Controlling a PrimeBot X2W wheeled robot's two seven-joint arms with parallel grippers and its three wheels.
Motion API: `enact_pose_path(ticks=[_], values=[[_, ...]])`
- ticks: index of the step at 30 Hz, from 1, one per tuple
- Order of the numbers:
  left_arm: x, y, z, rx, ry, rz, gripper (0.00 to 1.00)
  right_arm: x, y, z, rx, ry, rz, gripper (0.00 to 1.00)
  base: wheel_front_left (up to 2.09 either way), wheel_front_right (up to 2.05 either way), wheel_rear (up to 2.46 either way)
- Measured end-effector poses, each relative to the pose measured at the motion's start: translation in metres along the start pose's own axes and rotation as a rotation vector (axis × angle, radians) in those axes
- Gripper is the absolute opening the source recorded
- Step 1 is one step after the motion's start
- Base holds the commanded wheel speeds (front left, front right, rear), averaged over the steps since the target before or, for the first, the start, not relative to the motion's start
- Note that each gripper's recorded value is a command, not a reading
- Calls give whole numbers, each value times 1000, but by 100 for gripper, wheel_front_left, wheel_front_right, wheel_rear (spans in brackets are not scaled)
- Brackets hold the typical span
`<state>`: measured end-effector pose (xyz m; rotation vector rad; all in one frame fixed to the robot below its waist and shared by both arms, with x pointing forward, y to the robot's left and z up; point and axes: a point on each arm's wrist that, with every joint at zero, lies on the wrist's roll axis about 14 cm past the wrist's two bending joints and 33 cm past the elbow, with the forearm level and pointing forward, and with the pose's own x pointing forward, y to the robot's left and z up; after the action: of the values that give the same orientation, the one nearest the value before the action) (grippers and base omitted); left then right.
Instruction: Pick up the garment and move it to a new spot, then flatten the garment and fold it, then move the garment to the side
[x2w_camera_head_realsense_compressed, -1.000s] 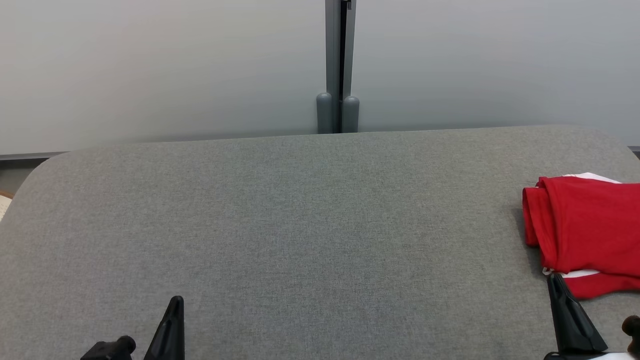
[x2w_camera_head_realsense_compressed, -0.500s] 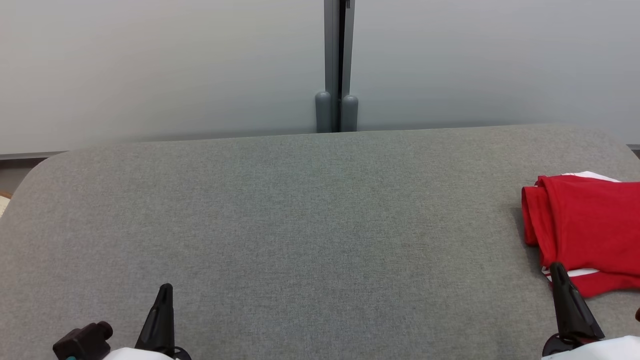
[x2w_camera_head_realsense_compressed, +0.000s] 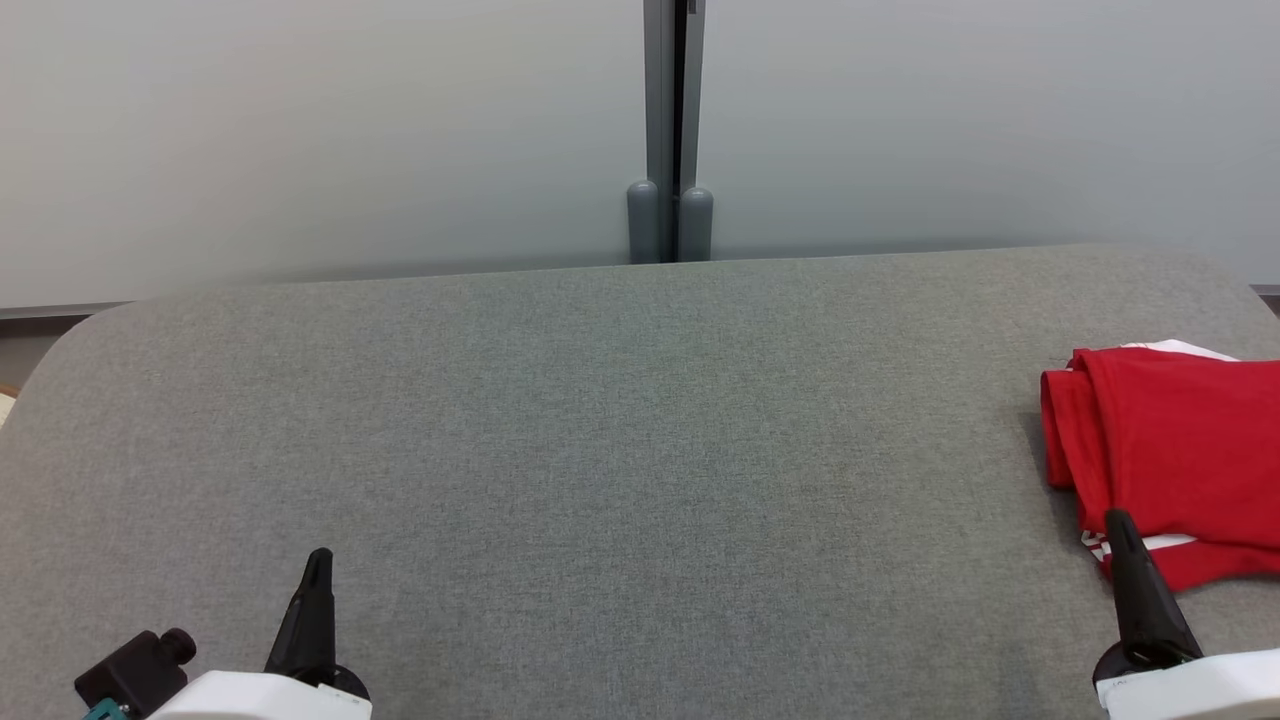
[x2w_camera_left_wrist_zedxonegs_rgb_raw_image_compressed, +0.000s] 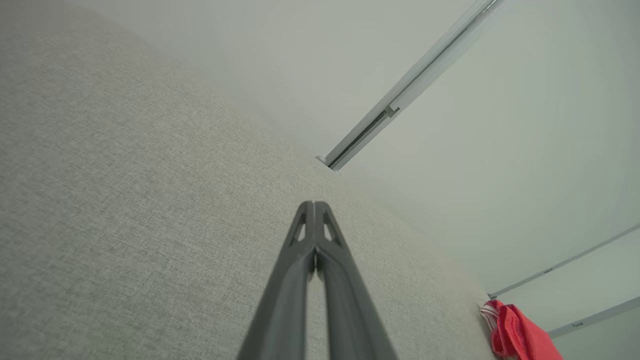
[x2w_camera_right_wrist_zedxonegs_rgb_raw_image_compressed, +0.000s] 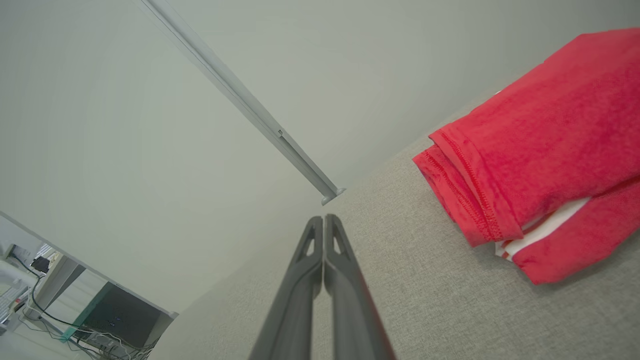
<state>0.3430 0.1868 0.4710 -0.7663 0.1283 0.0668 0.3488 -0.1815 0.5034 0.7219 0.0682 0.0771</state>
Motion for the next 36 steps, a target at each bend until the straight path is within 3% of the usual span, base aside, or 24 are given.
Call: enact_pose_path(ticks=[36], values=[[19, -5, 14, -390, -5, -26, 0, 18, -7, 7, 408, -42, -16, 0, 0, 0, 0]])
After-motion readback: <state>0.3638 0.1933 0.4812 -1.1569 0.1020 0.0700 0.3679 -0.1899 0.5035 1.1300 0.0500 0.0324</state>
